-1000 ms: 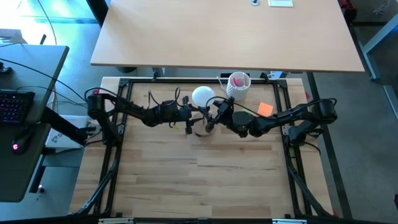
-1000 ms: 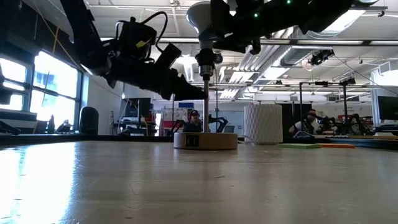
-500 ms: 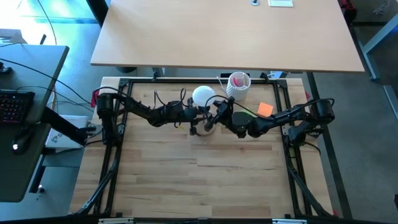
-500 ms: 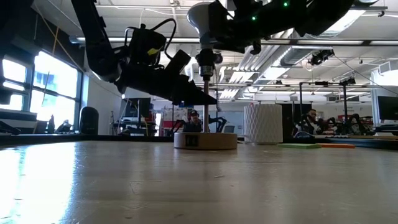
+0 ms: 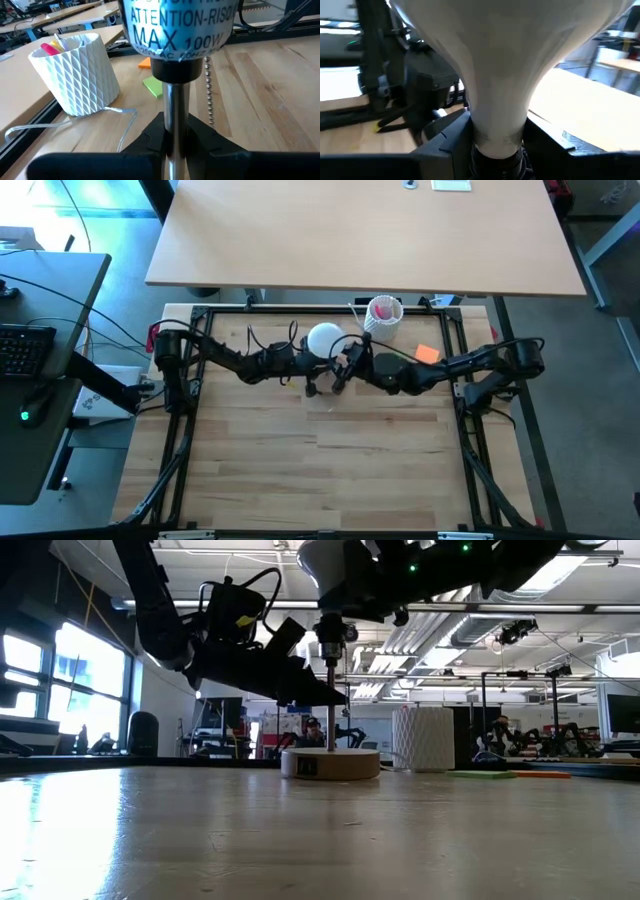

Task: Screw lightbulb
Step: Remove the lightbulb from the lamp socket

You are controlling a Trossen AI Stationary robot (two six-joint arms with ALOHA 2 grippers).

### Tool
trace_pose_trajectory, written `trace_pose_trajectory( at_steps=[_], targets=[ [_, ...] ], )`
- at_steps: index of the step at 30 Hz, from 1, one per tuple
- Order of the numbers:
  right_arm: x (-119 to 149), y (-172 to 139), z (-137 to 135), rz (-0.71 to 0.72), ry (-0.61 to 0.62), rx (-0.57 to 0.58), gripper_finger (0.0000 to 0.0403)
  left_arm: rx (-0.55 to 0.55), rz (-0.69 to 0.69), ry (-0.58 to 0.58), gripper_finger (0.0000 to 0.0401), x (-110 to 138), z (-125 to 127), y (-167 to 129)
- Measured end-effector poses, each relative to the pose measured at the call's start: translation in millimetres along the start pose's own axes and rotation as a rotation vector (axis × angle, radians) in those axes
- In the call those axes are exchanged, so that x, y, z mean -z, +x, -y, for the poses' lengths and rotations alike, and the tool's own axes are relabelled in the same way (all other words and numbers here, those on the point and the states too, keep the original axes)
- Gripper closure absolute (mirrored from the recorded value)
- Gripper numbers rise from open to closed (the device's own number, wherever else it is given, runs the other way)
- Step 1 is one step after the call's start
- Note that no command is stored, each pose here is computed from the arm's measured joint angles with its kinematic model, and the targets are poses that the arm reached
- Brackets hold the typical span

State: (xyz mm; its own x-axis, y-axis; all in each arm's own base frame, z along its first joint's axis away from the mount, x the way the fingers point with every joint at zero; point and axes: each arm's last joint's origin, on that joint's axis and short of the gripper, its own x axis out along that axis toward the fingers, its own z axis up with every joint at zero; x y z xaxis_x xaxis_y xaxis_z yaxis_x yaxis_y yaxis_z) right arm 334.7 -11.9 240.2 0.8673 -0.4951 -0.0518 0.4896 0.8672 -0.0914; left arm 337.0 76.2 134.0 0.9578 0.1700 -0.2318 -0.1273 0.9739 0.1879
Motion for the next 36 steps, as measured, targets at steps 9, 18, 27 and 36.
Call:
trace_pose_trajectory(
  at_steps=[9, 18, 27, 36],
  targets=[
    [-12, 8, 55, -0.038, -0.006, -0.375, 0.0251, 0.048, 0.0, 0.004, 0.037, 4, 4, -3],
    [2, 26, 106, 0.049, 0.013, -0.803, 0.025, 0.188, 0.023, -0.042, 0.037, 4, 8, -4],
    [26, 46, 105, 0.17, -0.022, -0.978, 0.0249, 0.228, 0.019, -0.058, 0.0372, 5, 9, -5],
    [29, 48, 106, 0.13, 0.052, -0.945, 0.0231, 0.225, 0.009, -0.077, 0.0372, 6, 9, -5]
  ],
)
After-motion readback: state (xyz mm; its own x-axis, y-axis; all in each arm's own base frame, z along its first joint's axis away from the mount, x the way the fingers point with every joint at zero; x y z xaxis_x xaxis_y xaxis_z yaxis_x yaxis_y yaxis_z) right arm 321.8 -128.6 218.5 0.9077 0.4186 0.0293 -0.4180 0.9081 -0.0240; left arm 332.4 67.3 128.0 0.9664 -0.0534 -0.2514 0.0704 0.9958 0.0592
